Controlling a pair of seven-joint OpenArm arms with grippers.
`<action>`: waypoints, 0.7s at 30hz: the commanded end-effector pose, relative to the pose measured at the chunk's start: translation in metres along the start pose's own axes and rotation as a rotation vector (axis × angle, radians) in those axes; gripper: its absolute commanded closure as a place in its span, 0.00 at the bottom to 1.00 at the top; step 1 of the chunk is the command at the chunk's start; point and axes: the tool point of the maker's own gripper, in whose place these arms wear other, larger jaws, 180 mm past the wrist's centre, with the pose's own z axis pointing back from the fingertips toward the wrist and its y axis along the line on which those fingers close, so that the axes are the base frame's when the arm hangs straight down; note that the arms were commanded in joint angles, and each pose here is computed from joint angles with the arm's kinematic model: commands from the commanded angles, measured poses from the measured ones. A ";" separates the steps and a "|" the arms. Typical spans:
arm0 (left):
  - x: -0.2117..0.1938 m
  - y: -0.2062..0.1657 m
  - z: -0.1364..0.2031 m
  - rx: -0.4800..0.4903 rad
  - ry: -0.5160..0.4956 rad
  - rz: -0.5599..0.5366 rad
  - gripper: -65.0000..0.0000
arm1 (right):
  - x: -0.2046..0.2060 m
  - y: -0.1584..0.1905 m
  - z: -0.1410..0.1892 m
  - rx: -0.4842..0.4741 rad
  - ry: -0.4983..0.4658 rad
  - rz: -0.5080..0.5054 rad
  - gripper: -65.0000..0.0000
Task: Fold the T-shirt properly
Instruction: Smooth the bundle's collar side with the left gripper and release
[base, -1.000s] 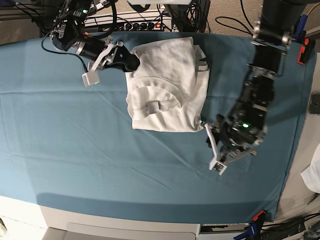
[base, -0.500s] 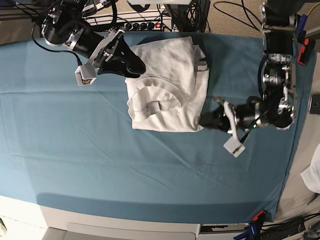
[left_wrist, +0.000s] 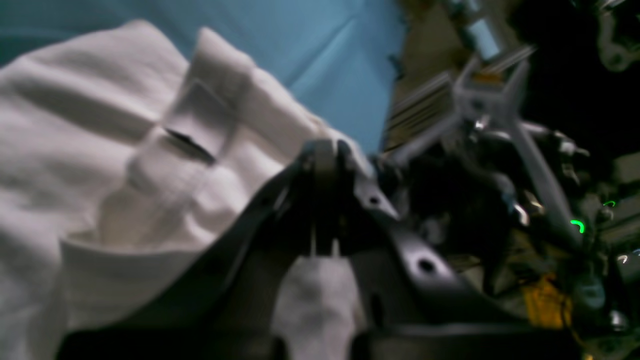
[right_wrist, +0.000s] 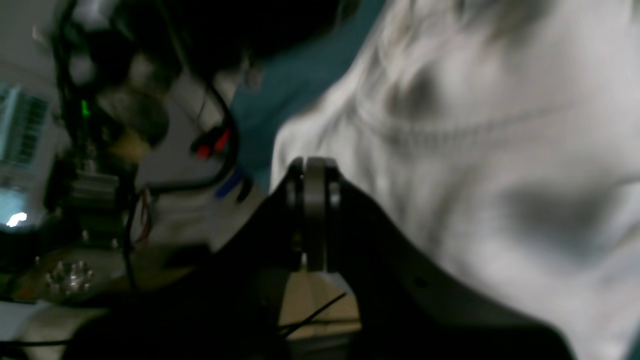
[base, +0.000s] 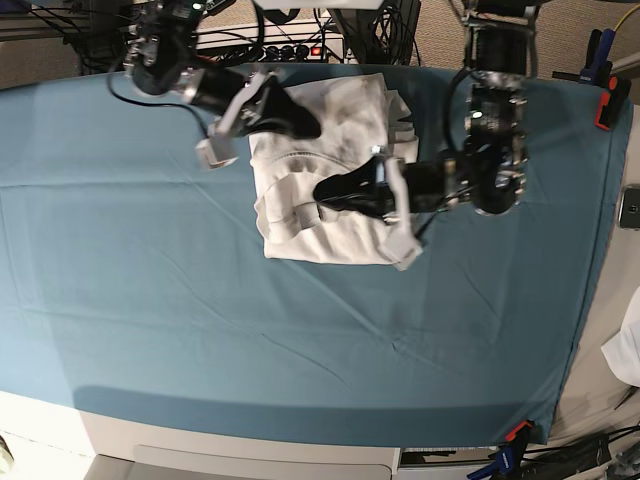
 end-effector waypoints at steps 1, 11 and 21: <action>0.012 -0.001 -0.006 0.002 -0.017 -0.022 1.00 | 0.008 0.005 -0.004 0.037 -0.035 -0.002 1.00; -0.027 0.051 -0.009 0.253 0.163 -0.002 1.00 | -0.020 -0.020 -0.016 -0.026 0.066 -0.049 1.00; 0.050 0.115 0.075 0.561 0.048 -0.093 1.00 | -0.042 -0.046 -0.010 -0.185 0.156 -0.095 1.00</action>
